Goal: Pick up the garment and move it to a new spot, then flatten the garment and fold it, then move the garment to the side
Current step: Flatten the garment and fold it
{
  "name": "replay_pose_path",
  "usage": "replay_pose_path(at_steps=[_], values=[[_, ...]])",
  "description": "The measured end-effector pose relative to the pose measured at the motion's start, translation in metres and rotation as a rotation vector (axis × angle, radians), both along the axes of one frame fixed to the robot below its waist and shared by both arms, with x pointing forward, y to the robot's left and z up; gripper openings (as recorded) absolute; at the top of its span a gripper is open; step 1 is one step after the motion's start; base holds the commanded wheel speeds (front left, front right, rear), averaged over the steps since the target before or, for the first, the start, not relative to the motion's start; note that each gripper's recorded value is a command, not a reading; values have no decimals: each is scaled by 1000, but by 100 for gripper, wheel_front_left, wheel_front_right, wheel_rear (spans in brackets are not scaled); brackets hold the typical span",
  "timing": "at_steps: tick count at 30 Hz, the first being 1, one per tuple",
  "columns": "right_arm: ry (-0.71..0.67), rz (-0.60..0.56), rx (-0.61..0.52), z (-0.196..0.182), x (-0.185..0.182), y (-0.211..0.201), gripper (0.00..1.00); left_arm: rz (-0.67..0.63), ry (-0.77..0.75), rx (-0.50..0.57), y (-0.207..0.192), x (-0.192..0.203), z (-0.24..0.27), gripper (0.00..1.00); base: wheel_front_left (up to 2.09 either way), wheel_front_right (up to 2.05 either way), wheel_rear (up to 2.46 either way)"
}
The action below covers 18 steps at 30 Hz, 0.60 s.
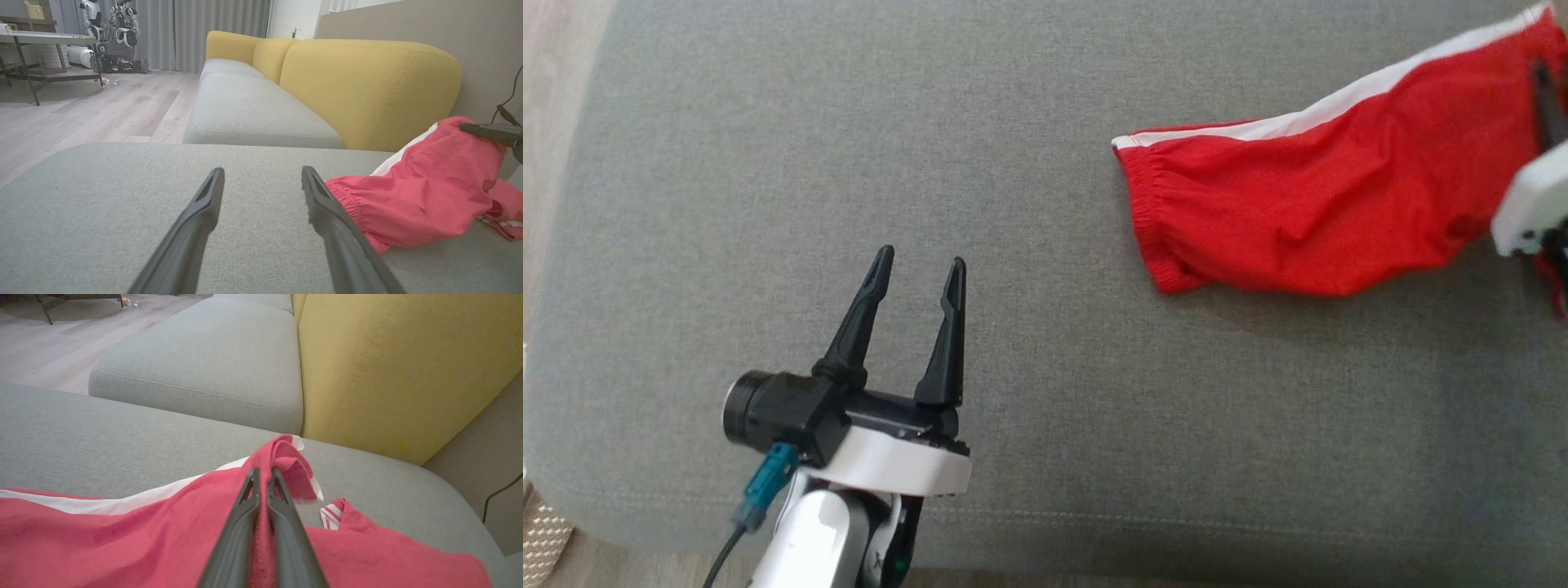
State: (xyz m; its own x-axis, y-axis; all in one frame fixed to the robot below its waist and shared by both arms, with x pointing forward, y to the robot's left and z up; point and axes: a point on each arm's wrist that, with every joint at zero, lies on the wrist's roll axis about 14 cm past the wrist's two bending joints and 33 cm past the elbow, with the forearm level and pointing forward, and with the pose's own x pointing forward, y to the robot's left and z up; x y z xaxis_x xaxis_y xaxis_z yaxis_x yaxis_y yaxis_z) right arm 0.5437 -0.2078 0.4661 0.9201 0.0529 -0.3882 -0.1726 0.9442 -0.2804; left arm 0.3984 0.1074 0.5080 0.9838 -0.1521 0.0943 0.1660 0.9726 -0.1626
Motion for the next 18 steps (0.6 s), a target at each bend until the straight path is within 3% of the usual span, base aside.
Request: replay_pose_path(at_steps=[9, 18], values=[[-64, 272, -13, 38, -11, 108, 0, 29, -1, -9, 8, -11, 4, 100, 0, 0, 0], [81, 476, 52, -2, -59, 192, 0, 64, -3, 1, 18, -18, 6, 100, 0, 0, 0]])
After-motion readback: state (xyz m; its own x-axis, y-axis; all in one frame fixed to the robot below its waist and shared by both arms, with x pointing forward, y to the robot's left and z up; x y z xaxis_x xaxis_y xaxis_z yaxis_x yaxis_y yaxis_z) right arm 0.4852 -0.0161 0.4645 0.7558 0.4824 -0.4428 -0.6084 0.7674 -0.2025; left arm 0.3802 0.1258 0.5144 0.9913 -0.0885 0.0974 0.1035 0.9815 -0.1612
